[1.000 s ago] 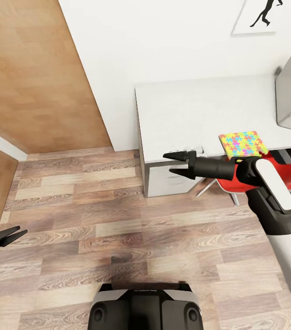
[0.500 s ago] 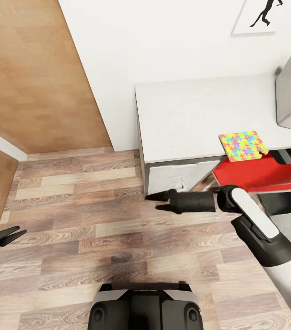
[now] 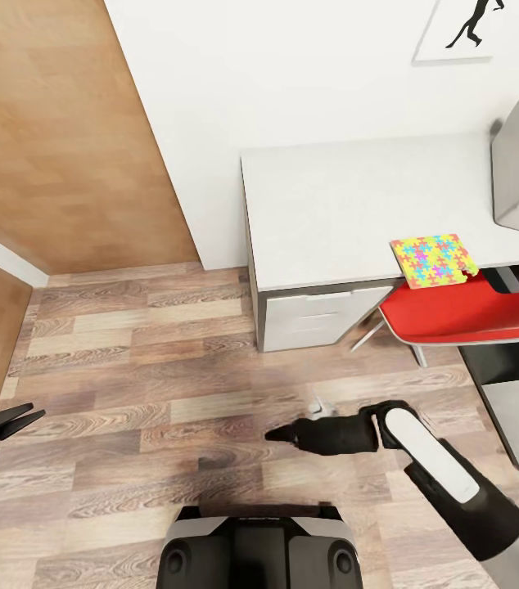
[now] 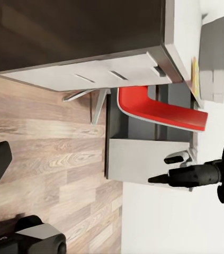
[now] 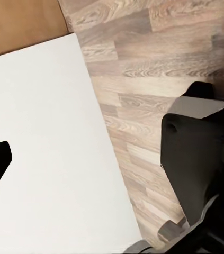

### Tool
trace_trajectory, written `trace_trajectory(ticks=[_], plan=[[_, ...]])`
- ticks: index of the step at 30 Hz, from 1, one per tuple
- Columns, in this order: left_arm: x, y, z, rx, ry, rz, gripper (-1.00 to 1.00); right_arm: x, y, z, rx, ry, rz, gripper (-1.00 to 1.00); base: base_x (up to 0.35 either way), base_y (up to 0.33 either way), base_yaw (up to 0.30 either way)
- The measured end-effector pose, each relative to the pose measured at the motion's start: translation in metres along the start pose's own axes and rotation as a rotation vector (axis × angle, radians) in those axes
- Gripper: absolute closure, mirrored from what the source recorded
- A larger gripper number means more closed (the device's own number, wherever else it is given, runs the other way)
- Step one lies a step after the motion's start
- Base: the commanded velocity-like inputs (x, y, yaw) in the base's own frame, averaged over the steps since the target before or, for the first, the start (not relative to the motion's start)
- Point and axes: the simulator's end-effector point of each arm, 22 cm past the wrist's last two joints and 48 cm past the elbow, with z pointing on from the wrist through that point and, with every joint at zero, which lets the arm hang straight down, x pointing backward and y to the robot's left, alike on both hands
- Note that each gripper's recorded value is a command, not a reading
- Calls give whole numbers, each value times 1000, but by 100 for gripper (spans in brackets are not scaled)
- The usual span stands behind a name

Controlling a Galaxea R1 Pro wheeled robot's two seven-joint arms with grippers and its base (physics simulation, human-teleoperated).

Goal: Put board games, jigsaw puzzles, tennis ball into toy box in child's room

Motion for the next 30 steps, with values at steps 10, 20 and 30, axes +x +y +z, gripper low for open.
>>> trace_trajectory(ticks=[10,20,30], plan=[[6,6,1,-27,24,5,-100,8,-152,4,394,-206,78,-100,0,0,0],[26,33,-3,-139,110,21,-100,39,-252,-9,606,-337,193,-100,0,0,-5],[48,59,-11,-210,167,83,-100,46,-274,-22,629,-451,220,-100,0,0,-69]])
